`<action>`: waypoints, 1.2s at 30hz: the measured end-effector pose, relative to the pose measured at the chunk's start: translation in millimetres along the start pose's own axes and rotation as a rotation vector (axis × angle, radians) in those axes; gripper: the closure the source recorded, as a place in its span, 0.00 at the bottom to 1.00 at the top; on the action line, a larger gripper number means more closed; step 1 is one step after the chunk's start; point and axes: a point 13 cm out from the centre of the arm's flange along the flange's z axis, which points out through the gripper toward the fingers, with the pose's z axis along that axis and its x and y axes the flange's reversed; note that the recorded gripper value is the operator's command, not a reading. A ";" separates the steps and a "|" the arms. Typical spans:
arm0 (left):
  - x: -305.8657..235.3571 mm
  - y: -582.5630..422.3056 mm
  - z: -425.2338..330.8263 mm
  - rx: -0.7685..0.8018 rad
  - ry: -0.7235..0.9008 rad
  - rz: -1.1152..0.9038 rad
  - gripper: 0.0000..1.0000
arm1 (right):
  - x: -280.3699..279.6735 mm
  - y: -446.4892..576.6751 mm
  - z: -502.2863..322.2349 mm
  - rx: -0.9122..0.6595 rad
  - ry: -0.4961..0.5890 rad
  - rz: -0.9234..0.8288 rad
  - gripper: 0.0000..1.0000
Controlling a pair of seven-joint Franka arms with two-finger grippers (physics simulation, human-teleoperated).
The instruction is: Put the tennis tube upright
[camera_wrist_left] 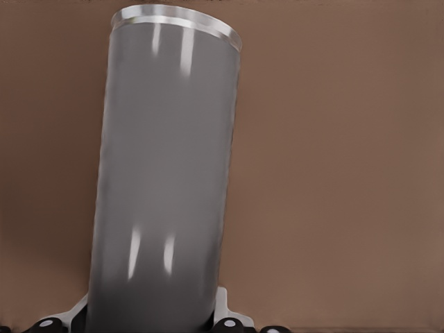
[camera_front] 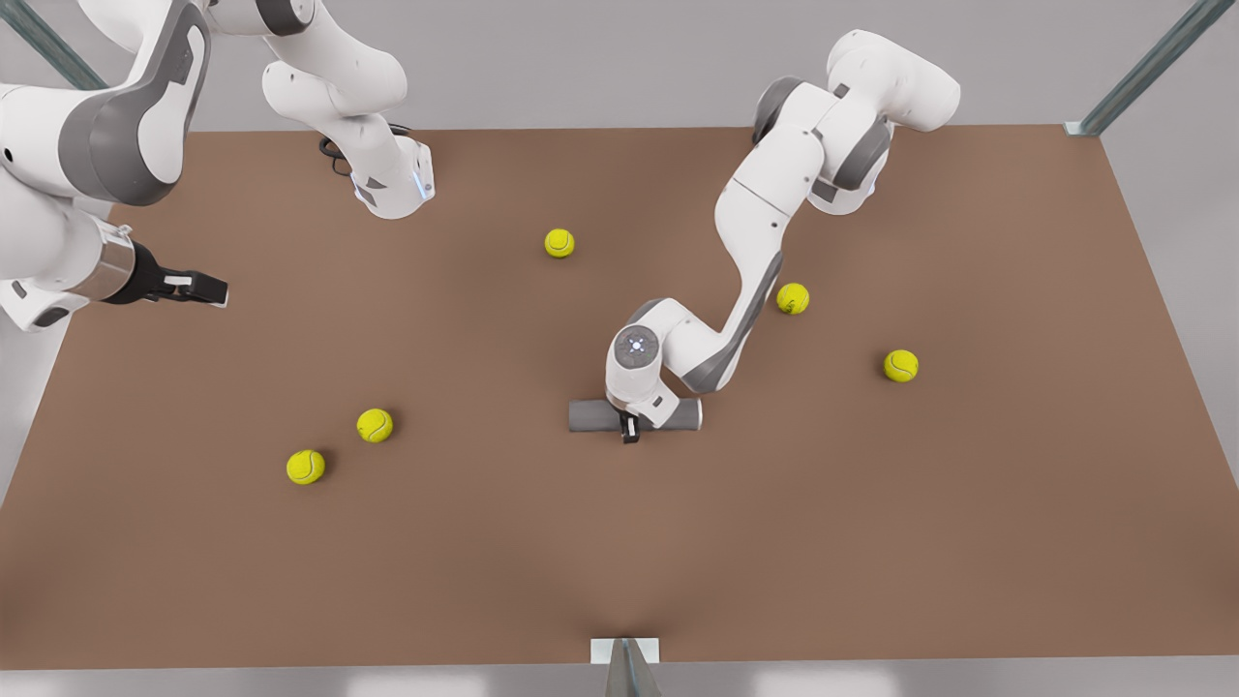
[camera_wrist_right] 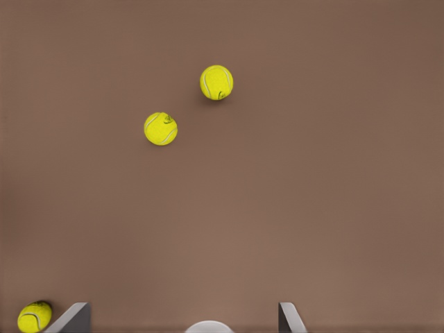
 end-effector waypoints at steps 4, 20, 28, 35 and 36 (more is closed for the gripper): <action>-9.6 -22.4 -28.8 0.022 0.001 -0.015 0.23 | -0.5 0.4 0.7 -0.001 0.001 0.000 0.00; -319.5 -107.7 -242.3 0.213 -1.675 0.169 0.23 | -3.8 0.2 1.3 -0.002 -0.005 0.000 0.00; -365.1 -100.5 -228.8 0.094 -1.932 0.169 0.23 | -6.1 1.1 4.3 -0.002 -0.001 -0.002 0.00; -369.3 -96.0 -206.5 -0.034 -1.899 0.277 0.23 | -7.2 1.6 5.8 -0.002 0.002 -0.003 0.00; -369.7 -95.9 -202.3 -0.049 -1.886 0.292 0.22 | -7.3 1.9 6.0 -0.002 0.002 -0.003 0.00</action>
